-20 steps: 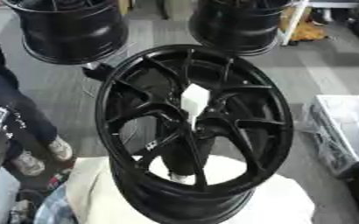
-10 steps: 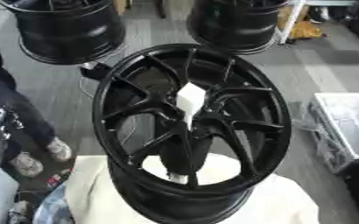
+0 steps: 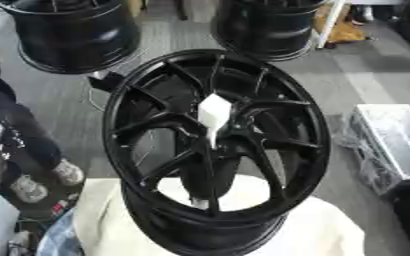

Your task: Pull the pin out of the wheel hub.

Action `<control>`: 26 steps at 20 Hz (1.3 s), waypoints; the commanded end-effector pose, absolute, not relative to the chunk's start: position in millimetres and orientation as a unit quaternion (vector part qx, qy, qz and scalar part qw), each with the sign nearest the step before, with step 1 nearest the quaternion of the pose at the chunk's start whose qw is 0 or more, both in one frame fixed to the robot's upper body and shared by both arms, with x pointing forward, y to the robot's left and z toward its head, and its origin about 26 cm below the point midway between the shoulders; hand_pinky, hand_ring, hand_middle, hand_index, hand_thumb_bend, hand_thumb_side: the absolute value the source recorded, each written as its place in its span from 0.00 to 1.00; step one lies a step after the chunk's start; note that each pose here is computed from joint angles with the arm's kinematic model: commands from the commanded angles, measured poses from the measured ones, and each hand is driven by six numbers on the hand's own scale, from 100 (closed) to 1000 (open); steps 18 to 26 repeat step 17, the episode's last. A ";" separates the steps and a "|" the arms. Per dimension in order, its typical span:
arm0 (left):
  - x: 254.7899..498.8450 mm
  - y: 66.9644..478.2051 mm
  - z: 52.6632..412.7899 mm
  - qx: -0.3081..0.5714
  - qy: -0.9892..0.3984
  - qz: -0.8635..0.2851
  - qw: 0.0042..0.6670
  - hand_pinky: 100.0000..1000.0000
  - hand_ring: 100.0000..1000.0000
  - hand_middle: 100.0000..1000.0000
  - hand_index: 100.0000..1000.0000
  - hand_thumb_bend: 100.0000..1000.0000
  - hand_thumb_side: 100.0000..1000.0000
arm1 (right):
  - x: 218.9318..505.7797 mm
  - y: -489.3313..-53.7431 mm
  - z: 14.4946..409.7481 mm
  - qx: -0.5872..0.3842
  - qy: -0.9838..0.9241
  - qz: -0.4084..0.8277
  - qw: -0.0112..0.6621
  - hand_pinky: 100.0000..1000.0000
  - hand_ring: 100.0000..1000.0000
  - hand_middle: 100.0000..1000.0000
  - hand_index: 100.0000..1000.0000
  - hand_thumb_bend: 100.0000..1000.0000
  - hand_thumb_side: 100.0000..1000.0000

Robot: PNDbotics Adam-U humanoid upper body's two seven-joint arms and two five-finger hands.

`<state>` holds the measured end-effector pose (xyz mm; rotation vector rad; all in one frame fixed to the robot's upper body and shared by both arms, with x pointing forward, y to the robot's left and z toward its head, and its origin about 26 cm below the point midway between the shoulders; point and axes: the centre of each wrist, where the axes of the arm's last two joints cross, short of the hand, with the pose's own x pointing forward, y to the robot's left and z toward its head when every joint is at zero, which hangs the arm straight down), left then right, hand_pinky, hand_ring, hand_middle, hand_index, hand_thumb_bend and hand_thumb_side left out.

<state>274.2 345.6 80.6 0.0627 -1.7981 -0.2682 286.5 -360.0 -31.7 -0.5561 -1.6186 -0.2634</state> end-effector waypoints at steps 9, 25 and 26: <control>276.0 344.4 89.2 0.027 -0.790 -0.122 0.600 0.70 0.58 0.54 0.63 0.00 0.82 | 297.9 -341.1 -4.1 -0.155 -0.763 -0.069 0.623 0.67 0.73 0.81 0.80 0.00 0.46; 276.3 343.6 88.5 0.025 -0.789 -0.121 0.601 0.70 0.58 0.54 0.63 0.00 0.81 | 298.9 -335.8 -5.5 -0.140 -0.761 -0.057 0.631 0.67 0.72 0.80 0.80 0.00 0.46; 276.3 343.6 88.5 0.025 -0.789 -0.121 0.601 0.70 0.58 0.54 0.63 0.00 0.81 | 298.9 -335.8 -5.5 -0.140 -0.761 -0.057 0.631 0.67 0.72 0.80 0.80 0.00 0.46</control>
